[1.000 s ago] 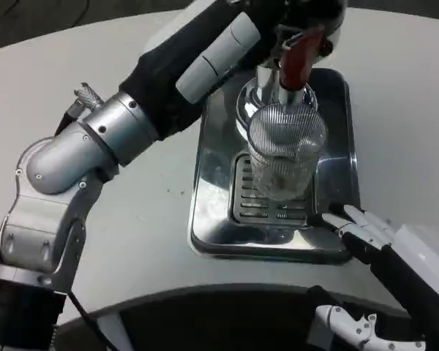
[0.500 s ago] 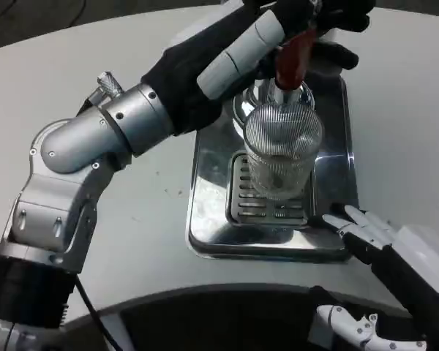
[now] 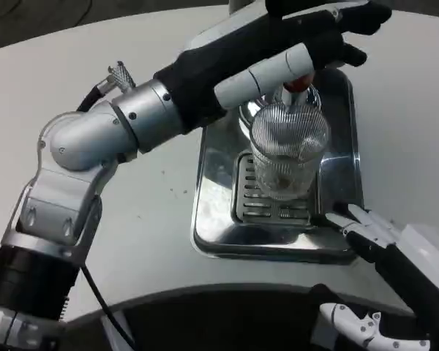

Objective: Grasp the cup under the faucet to collect the drink, then remove the cup.

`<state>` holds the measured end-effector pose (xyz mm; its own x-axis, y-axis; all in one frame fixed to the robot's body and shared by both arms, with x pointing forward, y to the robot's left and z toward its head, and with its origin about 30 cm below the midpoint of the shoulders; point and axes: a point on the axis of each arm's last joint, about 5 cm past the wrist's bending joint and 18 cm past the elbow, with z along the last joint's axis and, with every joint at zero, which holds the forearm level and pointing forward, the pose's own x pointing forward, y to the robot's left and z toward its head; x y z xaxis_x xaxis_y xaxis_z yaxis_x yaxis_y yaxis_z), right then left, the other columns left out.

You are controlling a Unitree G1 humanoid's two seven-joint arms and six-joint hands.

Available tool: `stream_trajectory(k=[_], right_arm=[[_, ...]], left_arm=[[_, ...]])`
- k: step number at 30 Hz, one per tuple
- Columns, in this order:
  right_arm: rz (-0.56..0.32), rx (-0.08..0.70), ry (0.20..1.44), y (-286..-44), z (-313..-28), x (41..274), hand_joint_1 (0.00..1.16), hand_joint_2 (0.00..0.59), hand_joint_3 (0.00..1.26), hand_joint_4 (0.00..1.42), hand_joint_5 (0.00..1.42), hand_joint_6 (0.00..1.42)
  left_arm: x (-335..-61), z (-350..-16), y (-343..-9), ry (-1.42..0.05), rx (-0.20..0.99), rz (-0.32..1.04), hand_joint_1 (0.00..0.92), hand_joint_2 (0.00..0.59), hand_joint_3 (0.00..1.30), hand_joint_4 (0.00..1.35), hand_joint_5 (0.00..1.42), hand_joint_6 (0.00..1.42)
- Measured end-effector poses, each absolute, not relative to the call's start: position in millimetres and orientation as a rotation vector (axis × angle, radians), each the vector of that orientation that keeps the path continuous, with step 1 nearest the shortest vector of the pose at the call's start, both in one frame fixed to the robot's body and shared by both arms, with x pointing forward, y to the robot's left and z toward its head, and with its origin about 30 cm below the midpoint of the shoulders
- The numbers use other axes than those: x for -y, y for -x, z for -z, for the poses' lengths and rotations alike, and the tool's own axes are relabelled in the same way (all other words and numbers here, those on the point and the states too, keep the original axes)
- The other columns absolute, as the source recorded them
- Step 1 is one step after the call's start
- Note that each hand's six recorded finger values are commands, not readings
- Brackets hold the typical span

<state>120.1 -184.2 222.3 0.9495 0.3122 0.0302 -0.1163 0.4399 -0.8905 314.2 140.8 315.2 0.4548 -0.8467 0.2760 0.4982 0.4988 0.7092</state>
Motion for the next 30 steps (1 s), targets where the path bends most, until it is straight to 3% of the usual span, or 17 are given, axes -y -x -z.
stream_trajectory(k=[7, 28, 30], right_arm=[[-0.259, 0.19, 1.073, -120.1, -222.2, 185.8, 0.41, 0.416, 0.13, 0.0, 0.0, 0.0], [-0.236, 0.194, 1.018, -121.1, -221.6, 188.3, 0.4, 0.413, 0.11, 0.0, 0.0, 0.0], [-0.231, 0.194, 0.984, -122.2, -220.3, 189.8, 0.41, 0.387, 0.08, 0.0, 0.0, 0.0]], left_arm=[[-139.6, -313.8, -314.8, -0.64, 0.697, 0.897, 0.0, 0.076, 0.06, 0.0, 0.03, 0.07], [-138.0, -319.9, -314.3, -0.802, 0.748, 0.896, 0.0, 0.074, 0.06, 0.0, 0.01, 0.06], [-137.7, -320.4, -314.0, -0.816, 0.753, 0.893, 0.0, 0.074, 0.06, 0.0, 0.01, 0.06]])
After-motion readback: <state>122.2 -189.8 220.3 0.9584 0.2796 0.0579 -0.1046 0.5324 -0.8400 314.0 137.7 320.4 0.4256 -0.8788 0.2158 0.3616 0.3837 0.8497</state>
